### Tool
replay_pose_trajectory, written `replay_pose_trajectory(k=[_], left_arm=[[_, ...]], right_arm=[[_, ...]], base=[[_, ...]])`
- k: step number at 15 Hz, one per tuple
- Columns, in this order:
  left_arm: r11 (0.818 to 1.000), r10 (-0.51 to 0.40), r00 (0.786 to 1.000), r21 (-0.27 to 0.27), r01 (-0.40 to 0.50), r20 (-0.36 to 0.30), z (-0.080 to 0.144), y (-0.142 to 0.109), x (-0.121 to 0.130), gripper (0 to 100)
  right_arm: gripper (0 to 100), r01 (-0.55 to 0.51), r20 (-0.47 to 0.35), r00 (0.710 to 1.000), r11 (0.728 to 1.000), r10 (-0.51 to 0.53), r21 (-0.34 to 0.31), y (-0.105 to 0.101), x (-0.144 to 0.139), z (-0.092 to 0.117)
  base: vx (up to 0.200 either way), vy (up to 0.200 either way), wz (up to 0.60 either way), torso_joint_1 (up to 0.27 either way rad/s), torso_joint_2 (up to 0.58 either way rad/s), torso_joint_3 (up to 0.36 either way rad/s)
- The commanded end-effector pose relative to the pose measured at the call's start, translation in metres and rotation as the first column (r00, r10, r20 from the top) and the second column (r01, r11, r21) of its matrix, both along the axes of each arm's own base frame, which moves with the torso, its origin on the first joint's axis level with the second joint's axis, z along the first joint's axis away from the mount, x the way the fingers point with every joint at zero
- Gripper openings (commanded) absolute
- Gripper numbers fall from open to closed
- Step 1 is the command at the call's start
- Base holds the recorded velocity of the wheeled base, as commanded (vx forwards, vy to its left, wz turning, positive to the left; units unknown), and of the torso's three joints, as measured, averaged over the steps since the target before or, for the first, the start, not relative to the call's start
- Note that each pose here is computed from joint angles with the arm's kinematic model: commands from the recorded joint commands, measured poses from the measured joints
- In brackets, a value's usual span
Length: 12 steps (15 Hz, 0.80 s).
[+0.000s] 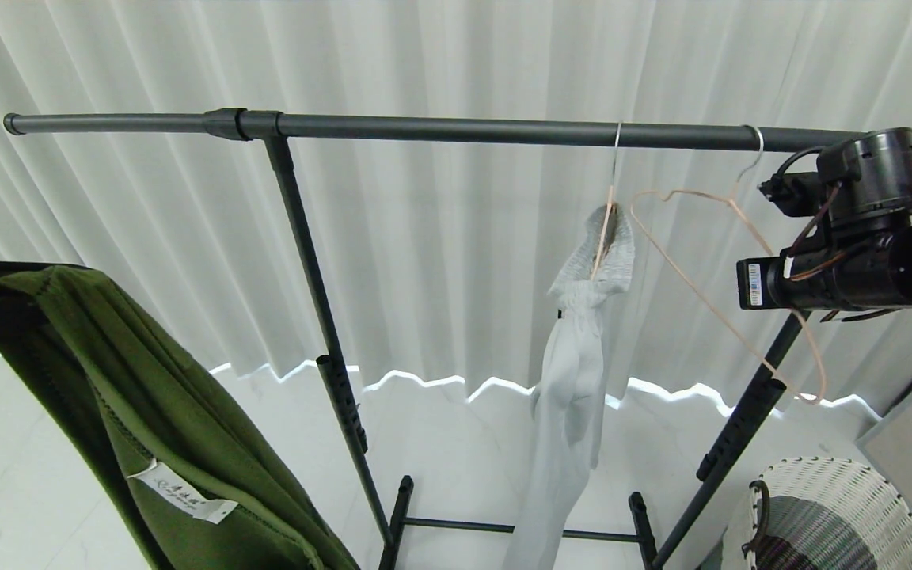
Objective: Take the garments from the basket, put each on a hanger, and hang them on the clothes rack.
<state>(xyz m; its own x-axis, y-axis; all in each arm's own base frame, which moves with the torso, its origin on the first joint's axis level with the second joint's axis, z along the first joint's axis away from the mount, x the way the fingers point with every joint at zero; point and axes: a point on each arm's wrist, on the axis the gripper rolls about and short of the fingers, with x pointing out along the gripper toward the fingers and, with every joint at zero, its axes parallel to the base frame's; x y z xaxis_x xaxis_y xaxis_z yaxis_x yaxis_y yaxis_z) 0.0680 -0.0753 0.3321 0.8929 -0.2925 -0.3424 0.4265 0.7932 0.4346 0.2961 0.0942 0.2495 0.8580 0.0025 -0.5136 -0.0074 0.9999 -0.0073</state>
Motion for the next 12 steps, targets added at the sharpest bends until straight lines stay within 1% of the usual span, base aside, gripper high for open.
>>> replay_pose_trajectory(k=[1,4,10,12], left_arm=[[1.0,0.001,1.0,0.003,-0.001,-0.002,0.0,-0.001,0.0,0],[1.0,-0.001,1.0,-0.001,0.001,0.001,0.0,0.001,-0.001,0],[1.0,-0.001,1.0,-0.019,0.001,0.014,0.002,0.0,0.0,0],[1.0,-0.01,1.0,0.0,0.01,0.022,0.002,0.0,0.0,0]], right_arm=[[0,0.0,0.003,1.0,1.0,0.0,0.001,0.0,-0.001,0.001],[0,0.001,0.022,1.0,1.0,-0.001,0.01,-0.001,-0.003,0.006],[0,-0.003,0.083,0.997,1.0,0.001,0.031,-0.008,-0.027,0.024],[0,-0.001,0.123,0.992,0.999,-0.005,0.042,-0.009,-0.029,0.03]], base=[[0.0,0.0,0.0,0.0,0.0,0.0],[0.0,0.0,0.0,0.0,0.0,0.0],[0.0,0.0,0.0,0.0,0.0,0.0],[0.0,0.0,0.0,0.0,0.0,0.0]])
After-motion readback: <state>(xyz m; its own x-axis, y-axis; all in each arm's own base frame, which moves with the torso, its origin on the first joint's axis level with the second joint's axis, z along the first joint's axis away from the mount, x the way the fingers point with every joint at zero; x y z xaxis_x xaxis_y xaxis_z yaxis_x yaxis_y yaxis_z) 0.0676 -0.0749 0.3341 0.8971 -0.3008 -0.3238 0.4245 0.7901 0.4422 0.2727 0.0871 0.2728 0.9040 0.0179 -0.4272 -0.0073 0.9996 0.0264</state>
